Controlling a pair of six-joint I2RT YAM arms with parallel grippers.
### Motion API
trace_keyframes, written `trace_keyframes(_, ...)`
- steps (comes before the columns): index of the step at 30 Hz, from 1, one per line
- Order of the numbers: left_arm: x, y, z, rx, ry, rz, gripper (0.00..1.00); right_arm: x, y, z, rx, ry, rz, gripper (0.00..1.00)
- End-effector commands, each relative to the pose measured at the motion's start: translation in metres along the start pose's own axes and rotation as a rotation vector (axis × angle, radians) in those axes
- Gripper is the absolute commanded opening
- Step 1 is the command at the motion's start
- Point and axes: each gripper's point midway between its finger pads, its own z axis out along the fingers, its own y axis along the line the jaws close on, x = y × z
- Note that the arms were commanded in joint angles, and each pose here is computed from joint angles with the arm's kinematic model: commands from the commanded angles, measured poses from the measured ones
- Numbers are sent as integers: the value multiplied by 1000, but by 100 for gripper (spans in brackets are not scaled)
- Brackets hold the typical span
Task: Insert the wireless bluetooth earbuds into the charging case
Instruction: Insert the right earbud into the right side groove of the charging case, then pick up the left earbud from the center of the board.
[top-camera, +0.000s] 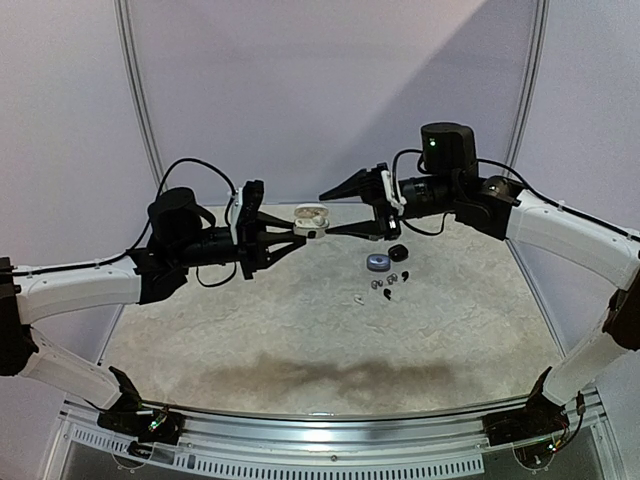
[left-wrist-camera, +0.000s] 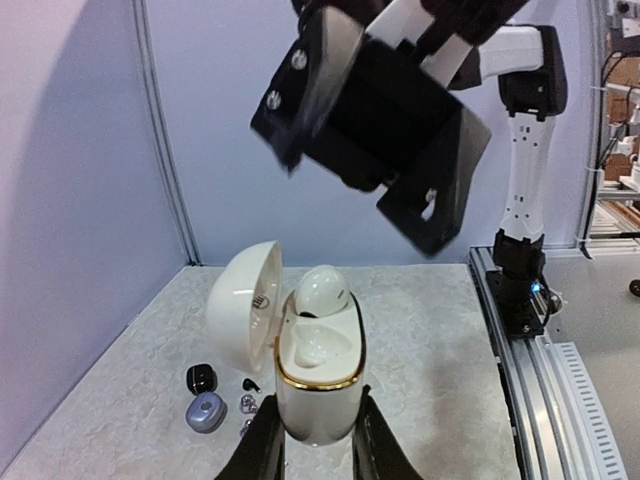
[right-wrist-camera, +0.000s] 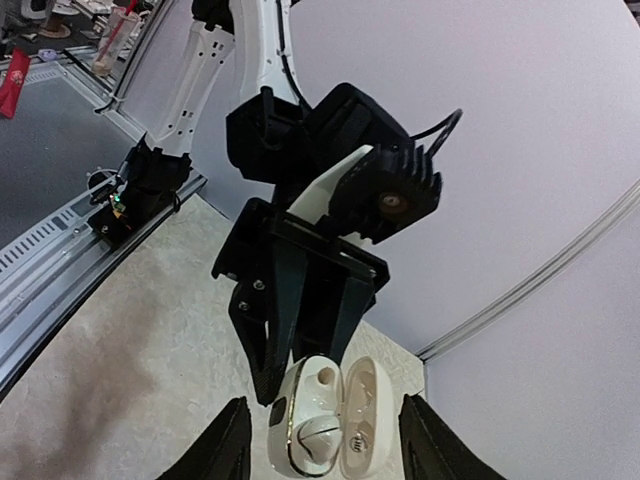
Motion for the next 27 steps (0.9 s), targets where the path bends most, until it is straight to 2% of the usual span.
trace_keyframes(1,6,14,-8,-128,6,-44,0,-46,-54,-30,181,-113,127,55)
trace_keyframes(3,12,21,-13,-190,21,-54,0,-52,-89,-50,320,-118,250,58)
trace_keyframes(6,19,32,-22,-284,37,-53,0,-26,-137,-80,544,-11,555,60)
trace_keyframes(9,26,41,-31,-366,54,-47,0,42,-158,-110,769,171,862,60)
trace_keyframes(11,32,46,-39,-415,66,-40,0,107,-151,-128,951,370,1068,57)
trace_keyframes(12,34,47,-42,-432,70,-37,0,129,-143,-137,1009,471,1116,55)
trace_keyframes(15,38,47,-50,-463,82,-25,0,194,-100,-123,977,711,1316,50)
trace_keyframes(18,41,46,-55,-477,89,-19,0,235,-67,-101,897,822,1461,51)
trace_keyframes(27,51,41,-64,-483,95,-13,0,300,1,-53,770,1113,1479,50)
